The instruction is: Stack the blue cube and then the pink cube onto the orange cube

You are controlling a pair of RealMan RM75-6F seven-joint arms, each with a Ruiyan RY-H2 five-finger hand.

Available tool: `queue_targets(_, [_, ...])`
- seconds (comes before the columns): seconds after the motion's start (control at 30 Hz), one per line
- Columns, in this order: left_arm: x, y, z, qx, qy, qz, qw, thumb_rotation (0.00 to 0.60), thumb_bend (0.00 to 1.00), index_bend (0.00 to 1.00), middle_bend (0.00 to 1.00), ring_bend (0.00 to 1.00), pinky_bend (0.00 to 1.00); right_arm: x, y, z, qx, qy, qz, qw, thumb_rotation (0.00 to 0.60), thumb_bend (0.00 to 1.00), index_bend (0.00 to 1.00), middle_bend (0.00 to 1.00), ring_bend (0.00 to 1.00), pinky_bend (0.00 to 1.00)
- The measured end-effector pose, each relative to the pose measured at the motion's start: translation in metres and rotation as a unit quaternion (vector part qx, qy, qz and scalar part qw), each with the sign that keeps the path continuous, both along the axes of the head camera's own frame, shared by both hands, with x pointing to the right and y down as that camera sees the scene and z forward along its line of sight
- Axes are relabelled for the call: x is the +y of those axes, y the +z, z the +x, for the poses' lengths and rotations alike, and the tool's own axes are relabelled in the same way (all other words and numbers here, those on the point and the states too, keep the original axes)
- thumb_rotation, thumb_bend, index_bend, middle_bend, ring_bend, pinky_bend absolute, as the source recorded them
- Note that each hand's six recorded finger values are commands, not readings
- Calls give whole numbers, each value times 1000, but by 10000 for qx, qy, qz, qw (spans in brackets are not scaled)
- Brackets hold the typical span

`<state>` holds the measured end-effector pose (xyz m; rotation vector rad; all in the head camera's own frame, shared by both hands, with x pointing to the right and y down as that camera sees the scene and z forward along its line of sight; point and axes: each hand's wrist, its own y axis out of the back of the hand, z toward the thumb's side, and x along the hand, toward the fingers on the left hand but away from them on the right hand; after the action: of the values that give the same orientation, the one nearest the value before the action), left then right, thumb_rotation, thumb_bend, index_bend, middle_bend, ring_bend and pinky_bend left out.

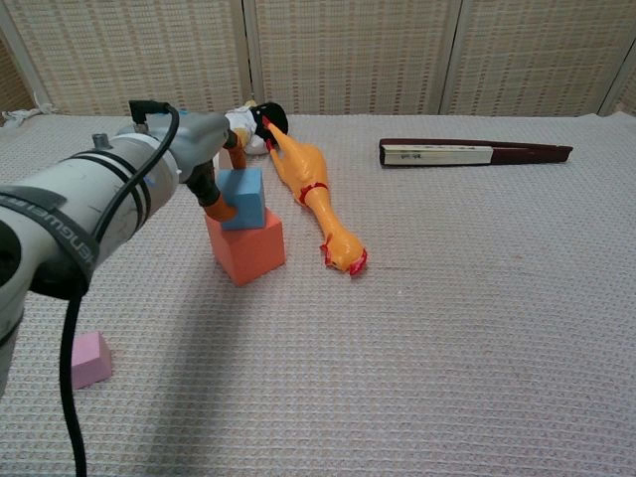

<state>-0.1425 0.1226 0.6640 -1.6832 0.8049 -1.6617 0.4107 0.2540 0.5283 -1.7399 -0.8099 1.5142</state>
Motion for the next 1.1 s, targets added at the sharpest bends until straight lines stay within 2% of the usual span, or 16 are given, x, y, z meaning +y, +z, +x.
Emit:
queue_targets(0.93, [-3,2,-6,-212,-68,-15,9998,600,321,509,1000,1000,1000,-1,1,1,14,18,-1,10000,600,115,0,0,0,0])
queue_targets(1.03, [-3,2,-6,-210,-78,-26,9997,600,321,466,1000,1000,1000,-1,1,0,13,14,-6,10000,600,116,0,0,0,0])
queue_targets(1.1, [-3,1,-6,-192,-74,-27,9998,600,320,384,1000,1000,1000,-1,1,0,15,8,-11,10000,600,116,0,0,0,0])
